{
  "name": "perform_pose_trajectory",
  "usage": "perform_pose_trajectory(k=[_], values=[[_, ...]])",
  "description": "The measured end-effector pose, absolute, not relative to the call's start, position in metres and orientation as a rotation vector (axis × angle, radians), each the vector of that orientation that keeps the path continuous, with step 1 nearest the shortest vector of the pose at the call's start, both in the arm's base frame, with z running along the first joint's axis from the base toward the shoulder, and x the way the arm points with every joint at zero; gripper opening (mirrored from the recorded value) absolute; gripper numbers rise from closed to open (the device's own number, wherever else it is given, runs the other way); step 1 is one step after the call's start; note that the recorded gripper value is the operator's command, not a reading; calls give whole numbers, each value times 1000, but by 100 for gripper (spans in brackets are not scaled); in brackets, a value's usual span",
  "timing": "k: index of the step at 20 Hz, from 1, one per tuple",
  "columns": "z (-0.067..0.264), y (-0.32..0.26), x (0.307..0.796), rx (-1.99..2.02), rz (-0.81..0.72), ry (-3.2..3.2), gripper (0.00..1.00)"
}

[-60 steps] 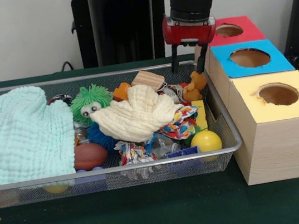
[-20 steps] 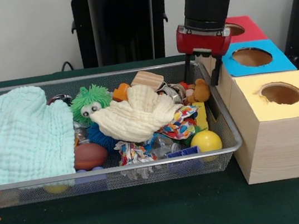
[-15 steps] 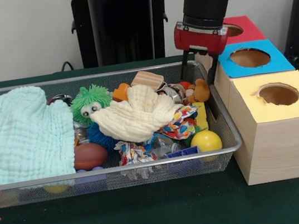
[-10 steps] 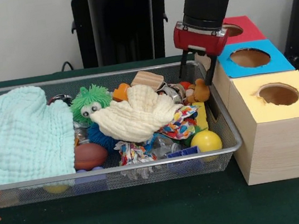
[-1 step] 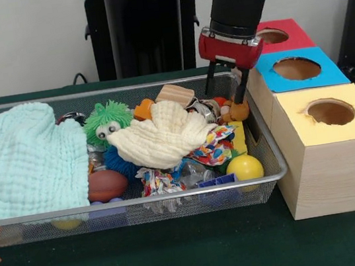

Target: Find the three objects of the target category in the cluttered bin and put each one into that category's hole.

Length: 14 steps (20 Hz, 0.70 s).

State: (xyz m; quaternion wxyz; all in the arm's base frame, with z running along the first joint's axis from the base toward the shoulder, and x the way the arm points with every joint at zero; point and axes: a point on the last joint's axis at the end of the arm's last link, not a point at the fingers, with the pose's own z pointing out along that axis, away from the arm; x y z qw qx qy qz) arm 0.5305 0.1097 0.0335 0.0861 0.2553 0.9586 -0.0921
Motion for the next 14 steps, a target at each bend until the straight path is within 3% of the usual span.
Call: perform_pose_trajectory(k=[14], values=[[41, 95, 532, 1187, -255, 2719, 100]])
